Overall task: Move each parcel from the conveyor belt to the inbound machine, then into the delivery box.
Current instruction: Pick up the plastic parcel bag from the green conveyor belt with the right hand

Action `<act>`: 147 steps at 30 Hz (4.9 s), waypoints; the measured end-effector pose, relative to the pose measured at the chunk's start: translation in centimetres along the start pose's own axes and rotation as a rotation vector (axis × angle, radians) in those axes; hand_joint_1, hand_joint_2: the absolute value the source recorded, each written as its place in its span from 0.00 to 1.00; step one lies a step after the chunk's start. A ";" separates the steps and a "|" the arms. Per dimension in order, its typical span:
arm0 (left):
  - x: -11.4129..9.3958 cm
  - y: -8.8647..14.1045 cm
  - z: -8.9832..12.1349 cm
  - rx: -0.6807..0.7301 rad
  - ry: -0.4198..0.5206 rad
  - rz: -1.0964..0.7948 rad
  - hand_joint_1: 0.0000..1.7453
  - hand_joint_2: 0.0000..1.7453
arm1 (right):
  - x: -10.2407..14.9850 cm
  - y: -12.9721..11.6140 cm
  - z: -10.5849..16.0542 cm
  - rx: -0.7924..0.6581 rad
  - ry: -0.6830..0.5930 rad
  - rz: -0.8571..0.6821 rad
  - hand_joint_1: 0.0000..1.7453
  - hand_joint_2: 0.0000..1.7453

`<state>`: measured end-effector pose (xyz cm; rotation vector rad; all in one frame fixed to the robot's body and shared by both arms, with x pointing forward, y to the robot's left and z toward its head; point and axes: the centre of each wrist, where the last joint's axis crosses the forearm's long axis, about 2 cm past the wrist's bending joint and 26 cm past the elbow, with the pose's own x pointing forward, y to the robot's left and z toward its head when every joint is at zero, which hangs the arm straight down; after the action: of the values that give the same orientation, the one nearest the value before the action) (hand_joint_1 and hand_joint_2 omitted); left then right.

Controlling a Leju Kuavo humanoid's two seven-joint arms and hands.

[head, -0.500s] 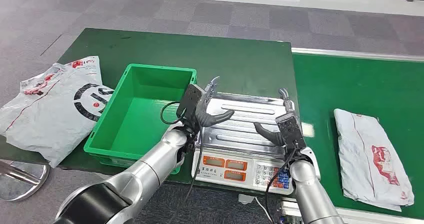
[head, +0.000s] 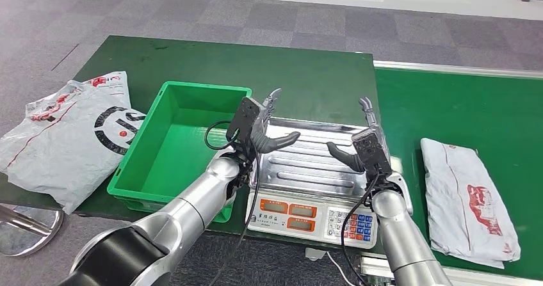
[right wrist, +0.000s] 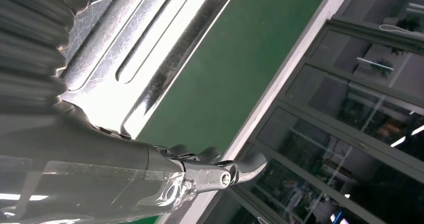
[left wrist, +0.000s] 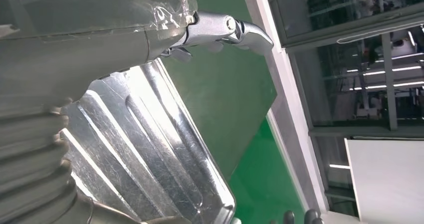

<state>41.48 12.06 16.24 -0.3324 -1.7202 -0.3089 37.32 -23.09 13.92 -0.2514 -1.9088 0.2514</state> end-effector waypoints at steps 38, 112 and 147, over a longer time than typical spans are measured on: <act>-0.6 -1.2 0.5 0.001 0.016 0.011 0.00 1.00 | -1.3 -2.4 -1.2 -0.037 0.027 0.138 0.00 1.00; -1.9 1.1 1.7 0.058 -0.003 -0.090 0.00 1.00 | -11.8 -15.7 5.0 0.431 0.893 0.690 1.00 1.00; -2.2 2.4 2.3 0.090 -0.051 -0.093 0.00 1.00 | -2.6 -17.2 2.8 -0.323 0.118 0.692 1.00 1.00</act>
<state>40.66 15.07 13.70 -0.1960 -1.7966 -0.2916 34.68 -40.39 15.73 -1.1238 -1.6799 0.3732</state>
